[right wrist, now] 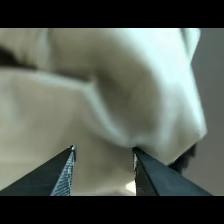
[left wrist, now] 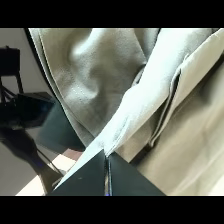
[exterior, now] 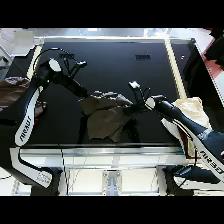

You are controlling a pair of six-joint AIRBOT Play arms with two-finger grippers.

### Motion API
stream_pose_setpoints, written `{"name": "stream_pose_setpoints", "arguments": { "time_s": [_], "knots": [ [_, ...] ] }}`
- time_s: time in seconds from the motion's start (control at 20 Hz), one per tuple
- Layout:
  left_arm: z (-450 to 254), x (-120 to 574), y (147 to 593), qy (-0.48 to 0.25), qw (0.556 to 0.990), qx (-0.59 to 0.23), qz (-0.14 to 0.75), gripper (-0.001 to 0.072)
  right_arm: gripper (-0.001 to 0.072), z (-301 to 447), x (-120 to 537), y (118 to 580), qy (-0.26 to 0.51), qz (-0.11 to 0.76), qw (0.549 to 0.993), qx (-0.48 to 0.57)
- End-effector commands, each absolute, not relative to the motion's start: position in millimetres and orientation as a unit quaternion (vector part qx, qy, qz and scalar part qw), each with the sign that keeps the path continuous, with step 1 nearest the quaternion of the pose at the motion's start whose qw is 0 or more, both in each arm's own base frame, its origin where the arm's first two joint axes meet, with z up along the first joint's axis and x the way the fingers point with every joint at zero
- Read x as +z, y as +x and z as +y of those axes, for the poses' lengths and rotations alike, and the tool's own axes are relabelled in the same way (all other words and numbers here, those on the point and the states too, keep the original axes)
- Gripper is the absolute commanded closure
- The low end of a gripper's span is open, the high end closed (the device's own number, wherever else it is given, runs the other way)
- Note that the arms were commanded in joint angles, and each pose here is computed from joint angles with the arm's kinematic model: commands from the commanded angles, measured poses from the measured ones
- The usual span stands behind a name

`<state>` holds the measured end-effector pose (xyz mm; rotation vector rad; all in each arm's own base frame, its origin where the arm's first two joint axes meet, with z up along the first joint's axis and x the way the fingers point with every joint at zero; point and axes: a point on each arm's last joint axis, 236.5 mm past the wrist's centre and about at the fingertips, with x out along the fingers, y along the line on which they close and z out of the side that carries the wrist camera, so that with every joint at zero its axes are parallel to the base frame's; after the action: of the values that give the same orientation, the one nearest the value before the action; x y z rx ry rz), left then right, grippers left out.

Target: Fold the shirts.

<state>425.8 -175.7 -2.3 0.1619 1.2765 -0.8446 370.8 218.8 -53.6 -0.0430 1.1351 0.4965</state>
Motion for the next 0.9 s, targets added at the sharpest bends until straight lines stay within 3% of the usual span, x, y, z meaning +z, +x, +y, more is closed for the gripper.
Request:
{"name": "stream_pose_setpoints", "arguments": {
  "time_s": [0.0, 0.15, 0.35, 0.6, 0.85],
  "knots": [
    [-175, 3, 422, 0.070, 0.717, -0.380, 0.580, 0.0695, 0.0305, 213, -36, 407, -0.021, 0.489, 0.844, 0.220],
    [-175, 3, 422, 0.070, 0.717, -0.380, 0.580, 0.0695, 0.0305, 209, -6, 439, -0.006, 0.444, 0.871, 0.210],
    [-175, 3, 422, 0.068, 0.717, -0.379, 0.581, 0.0695, 0.0259, 206, -31, 432, -0.013, 0.478, 0.853, 0.208],
    [-175, 3, 422, 0.069, 0.717, -0.379, 0.581, 0.0694, 0.0259, 213, -63, 426, 0.010, 0.515, 0.832, 0.207],
    [-175, 3, 423, 0.068, 0.718, -0.379, 0.580, 0.0695, 0.0273, 237, -55, 414, 0.020, 0.515, 0.815, 0.264]
  ]
}}
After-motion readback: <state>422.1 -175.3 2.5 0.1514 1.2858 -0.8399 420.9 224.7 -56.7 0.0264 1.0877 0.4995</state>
